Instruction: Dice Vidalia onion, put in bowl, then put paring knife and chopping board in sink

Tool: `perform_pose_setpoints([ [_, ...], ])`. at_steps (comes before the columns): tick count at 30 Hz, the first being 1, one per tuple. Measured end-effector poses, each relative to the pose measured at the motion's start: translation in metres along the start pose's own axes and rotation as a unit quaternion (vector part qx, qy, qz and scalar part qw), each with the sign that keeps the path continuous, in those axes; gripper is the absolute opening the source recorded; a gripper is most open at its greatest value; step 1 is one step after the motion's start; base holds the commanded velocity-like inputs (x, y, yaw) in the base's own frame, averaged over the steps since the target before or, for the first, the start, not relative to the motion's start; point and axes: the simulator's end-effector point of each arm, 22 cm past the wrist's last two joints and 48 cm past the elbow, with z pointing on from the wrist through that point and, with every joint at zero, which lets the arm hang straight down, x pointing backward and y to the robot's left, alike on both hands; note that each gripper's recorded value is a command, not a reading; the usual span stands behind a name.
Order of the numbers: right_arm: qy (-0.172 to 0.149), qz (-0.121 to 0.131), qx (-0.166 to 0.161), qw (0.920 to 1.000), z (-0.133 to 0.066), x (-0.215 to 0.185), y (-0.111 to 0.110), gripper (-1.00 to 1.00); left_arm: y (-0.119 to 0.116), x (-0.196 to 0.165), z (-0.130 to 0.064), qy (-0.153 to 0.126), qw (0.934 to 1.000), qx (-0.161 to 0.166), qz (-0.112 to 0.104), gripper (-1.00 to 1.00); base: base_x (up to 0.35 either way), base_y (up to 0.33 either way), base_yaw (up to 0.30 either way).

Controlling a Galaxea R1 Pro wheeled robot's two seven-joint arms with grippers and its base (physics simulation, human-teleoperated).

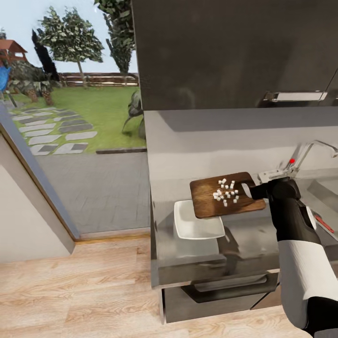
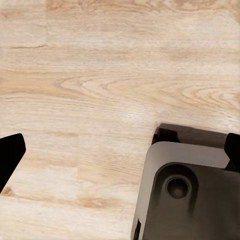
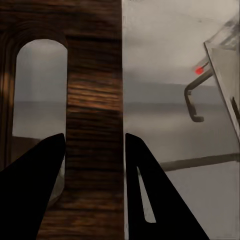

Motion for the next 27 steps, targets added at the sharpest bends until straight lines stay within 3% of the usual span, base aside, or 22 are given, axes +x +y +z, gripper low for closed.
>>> perform_pose_setpoints([
  [13, -0.001, -0.005, 0.006, 1.0000, -0.002, -0.005, 0.002, -1.00, 0.000, 0.000, 0.000, 0.000, 1.0000, 0.000, 0.000, 1.00, 0.000, 0.000, 0.000],
  [16, -0.002, -0.015, 0.024, 0.9996, -0.005, -0.007, -0.005, -1.00, 0.000, 0.000, 0.000, 0.000, 1.0000, 0.000, 0.000, 1.00, 0.000, 0.000, 0.000],
  [22, -0.010, -0.048, 0.032, 0.9983, -0.011, -0.018, 0.012, -1.00, 0.000, 0.000, 0.000, 0.000, 1.0000, 0.000, 0.000, 1.00, 0.000, 0.000, 0.000],
  [27, -0.012, -0.051, 0.041, 0.9978, -0.013, -0.021, 0.012, -1.00, 0.000, 0.000, 0.000, 0.000, 1.0000, 0.000, 0.000, 1.00, 0.000, 0.000, 0.000],
])
